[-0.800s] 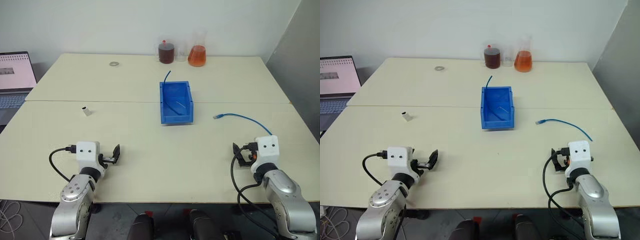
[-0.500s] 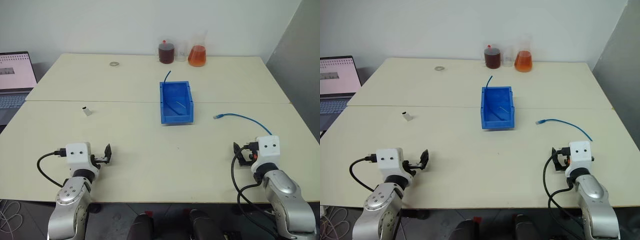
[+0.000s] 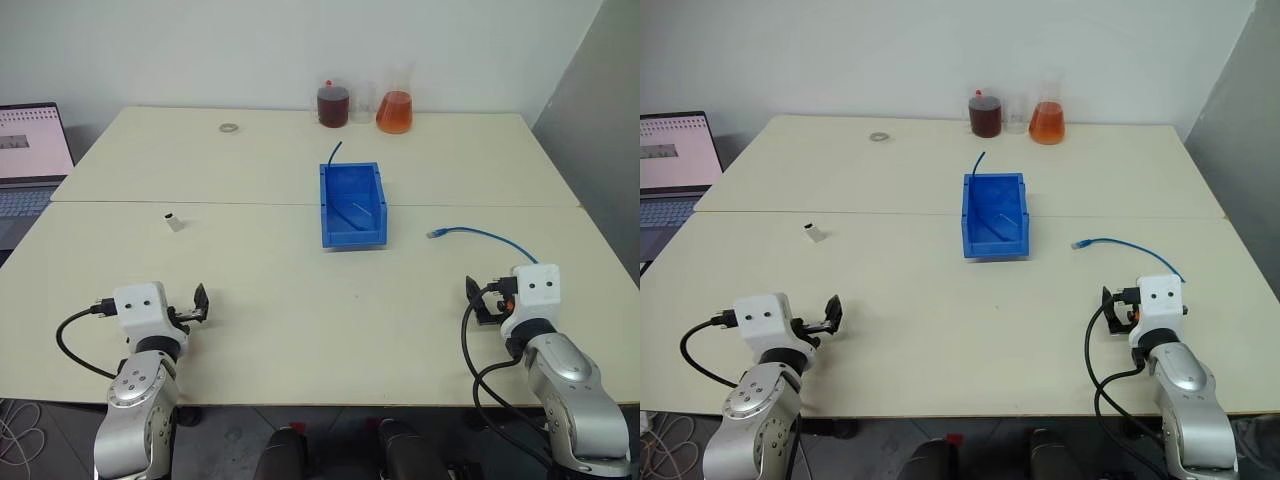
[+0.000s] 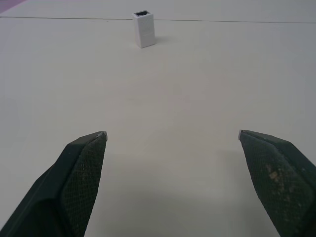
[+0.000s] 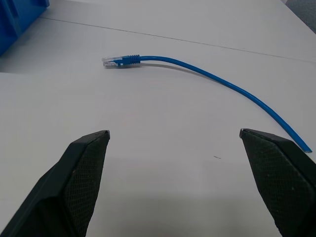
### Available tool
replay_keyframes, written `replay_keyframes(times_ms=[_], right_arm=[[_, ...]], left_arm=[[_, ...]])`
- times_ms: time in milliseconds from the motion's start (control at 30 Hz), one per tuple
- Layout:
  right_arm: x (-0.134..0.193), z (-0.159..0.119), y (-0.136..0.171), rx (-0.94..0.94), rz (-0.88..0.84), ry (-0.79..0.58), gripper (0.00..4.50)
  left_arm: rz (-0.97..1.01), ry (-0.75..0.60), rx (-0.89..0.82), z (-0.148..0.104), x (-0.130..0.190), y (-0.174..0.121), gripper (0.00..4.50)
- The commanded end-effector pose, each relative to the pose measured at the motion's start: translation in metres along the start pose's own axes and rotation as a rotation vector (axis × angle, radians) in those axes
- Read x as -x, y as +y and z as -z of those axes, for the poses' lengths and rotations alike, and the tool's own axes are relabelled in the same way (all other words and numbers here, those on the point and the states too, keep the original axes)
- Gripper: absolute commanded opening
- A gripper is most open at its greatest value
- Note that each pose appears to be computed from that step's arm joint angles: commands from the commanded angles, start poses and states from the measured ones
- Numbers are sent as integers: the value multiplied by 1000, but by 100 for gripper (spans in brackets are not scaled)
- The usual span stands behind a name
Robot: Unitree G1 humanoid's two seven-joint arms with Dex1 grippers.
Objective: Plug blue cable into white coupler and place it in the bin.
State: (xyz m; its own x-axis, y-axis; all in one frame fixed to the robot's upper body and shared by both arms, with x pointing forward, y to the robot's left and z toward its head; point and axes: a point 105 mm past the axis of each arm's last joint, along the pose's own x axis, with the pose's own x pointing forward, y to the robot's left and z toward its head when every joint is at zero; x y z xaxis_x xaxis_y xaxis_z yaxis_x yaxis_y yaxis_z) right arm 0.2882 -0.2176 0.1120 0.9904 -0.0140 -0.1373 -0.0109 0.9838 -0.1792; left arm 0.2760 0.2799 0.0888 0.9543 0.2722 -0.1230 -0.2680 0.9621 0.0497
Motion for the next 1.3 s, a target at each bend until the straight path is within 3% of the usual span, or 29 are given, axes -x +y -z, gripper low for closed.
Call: replay_keyframes(times_ms=[33, 133, 233, 433, 567, 800, 933, 1100, 1300], right_arm=[[0, -10, -2, 15, 9, -47, 449], [0, -12, -2, 24, 6, -51, 449], [-3, -16, -6, 43, -6, -66, 449], [-26, -37, -13, 154, -243, -98, 449], [-54, -52, -24, 254, -392, -91, 449], [-114, -81, -33, 412, -579, -5, 449], [-130, -72, -35, 421, -619, 111, 449], [-134, -54, -41, 395, -615, 239, 449], [-139, -49, -46, 394, -538, 277, 449]], left_arm=[[1, -53, -3, -15, 1, 1, 450], [89, -86, -40, -24, 0, -12, 450], [309, -144, -151, -42, -1, -43, 450], [929, -241, -286, -86, 12, -136, 450], [1195, -256, -353, -90, 24, -182, 450], [1336, -252, -391, -71, 25, -224, 450], [1365, -272, -376, -68, 32, -238, 450], [1334, -297, -322, -70, 37, -238, 450], [1283, -278, -296, -68, 43, -225, 450]])
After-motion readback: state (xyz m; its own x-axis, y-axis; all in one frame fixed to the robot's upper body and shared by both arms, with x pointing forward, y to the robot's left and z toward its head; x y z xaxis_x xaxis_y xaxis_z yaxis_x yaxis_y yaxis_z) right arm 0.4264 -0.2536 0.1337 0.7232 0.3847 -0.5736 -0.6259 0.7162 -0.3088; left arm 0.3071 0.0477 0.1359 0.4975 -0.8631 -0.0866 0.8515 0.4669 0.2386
